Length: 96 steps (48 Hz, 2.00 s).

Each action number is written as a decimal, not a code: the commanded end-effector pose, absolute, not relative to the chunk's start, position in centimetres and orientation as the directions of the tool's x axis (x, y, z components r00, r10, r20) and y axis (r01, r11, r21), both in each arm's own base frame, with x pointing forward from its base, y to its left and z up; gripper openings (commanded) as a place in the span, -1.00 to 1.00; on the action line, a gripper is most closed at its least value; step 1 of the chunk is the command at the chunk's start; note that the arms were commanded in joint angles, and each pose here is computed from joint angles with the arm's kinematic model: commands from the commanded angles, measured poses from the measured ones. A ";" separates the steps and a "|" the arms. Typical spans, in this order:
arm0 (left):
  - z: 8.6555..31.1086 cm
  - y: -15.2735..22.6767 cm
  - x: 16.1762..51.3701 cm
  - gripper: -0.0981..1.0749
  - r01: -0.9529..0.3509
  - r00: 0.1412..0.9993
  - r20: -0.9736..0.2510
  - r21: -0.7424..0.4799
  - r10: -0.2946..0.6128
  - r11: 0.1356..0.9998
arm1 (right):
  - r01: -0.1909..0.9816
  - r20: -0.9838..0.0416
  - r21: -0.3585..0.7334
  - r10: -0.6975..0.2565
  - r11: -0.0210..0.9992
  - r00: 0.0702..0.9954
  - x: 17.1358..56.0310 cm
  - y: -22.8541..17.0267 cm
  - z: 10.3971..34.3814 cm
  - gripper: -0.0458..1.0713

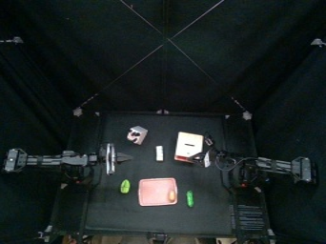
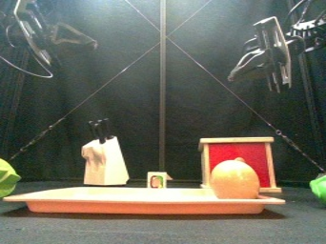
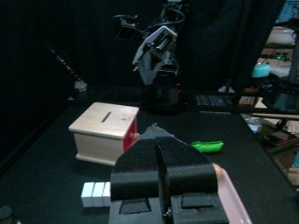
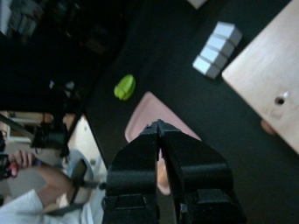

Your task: Grab peas

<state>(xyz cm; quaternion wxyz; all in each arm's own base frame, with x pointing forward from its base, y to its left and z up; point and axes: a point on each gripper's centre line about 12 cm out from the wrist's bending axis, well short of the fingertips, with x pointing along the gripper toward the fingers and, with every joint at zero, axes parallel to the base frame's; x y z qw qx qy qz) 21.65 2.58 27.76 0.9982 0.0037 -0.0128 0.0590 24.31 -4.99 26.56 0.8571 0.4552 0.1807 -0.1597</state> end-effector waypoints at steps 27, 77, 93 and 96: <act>26.7 2.7 21.3 -0.86 -0.125 0.992 0.008 0.000 0.125 0.992 | 0.786 -0.811 0.539 -0.065 0.302 0.581 22.7 -4.9 26.1 -0.74; 26.9 2.7 21.4 -0.86 -0.125 0.992 0.011 -0.003 0.125 0.992 | 0.950 -0.941 0.301 -0.136 0.089 0.311 27.2 12.1 19.3 -0.72; 26.8 2.5 21.4 -0.86 -0.115 0.993 0.009 -0.002 0.115 0.993 | 0.945 -0.917 0.295 -0.235 0.140 0.321 30.6 13.8 19.7 -0.72; 26.9 2.5 21.4 -0.86 -0.115 0.993 0.012 -0.002 0.115 0.993 | 0.950 -0.921 0.279 -0.241 0.140 0.306 30.2 13.9 19.4 -0.69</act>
